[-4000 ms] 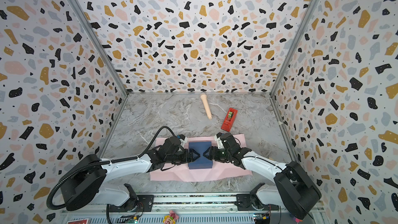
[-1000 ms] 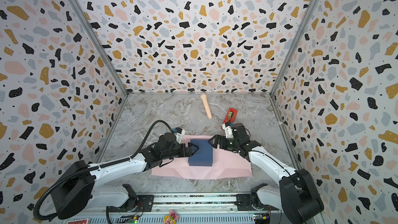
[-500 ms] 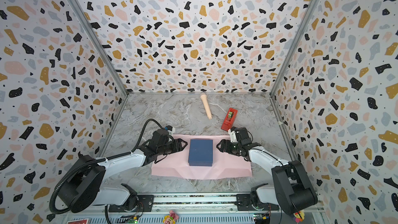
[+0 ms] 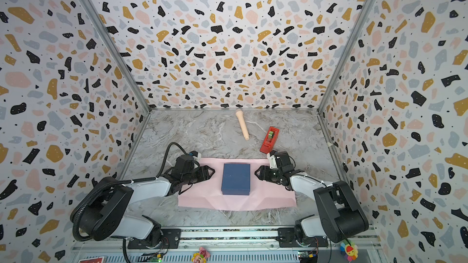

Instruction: Wrap the gift box in paper

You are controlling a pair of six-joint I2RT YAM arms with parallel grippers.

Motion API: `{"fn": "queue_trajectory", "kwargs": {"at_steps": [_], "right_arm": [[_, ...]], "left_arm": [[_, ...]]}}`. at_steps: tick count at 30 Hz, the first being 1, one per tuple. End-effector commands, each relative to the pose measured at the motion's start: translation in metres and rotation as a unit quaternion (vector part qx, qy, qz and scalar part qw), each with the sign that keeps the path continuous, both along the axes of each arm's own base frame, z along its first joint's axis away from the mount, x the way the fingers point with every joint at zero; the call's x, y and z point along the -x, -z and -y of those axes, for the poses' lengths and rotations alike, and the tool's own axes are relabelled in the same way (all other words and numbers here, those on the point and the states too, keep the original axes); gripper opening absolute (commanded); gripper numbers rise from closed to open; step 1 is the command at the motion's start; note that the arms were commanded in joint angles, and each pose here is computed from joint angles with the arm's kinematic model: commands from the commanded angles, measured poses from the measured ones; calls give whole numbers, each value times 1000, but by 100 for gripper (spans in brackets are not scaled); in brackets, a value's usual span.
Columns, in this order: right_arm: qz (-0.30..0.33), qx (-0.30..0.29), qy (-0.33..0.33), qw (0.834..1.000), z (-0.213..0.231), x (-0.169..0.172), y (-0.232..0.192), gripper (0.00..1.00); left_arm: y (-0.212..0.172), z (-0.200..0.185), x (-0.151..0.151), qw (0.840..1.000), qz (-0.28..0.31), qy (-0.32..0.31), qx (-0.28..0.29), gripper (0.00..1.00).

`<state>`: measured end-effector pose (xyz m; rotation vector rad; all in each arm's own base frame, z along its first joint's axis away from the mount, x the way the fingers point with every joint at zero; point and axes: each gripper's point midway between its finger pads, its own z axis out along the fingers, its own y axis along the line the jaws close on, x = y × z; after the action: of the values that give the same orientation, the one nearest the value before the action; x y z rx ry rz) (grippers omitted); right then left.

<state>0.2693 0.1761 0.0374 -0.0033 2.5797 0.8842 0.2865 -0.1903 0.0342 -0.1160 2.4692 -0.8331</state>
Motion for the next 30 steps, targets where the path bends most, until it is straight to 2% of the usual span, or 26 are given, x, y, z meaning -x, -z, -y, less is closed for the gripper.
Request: {"fn": "queue_trajectory", "kwargs": {"at_steps": [1, 9, 13, 18, 22, 26, 30], "right_arm": [[-30, 6, -10, 999, -9, 10, 15, 63], [-31, 1, -34, 999, -36, -3, 18, 58], [-27, -3, -52, 998, -51, -13, 17, 57], [-6, 6, -81, 997, -58, -30, 2, 57], [17, 6, -89, 996, -54, -23, -19, 59], [7, -4, -81, 997, -45, -1, -20, 59], [-5, -15, -74, 997, -39, 17, -15, 59]], "left_arm": [[26, -28, 8, 999, -24, -21, -39, 65], [36, -62, 4, 996, -33, -54, -59, 65], [29, -73, -4, 995, -24, -80, -49, 65], [-3, -58, -15, 997, 4, -78, 9, 71], [-51, -47, -16, 995, 51, -64, 51, 79], [-80, -40, 2, 994, 94, -38, 39, 85], [-94, -17, 31, 991, 135, 18, 5, 92]]}}
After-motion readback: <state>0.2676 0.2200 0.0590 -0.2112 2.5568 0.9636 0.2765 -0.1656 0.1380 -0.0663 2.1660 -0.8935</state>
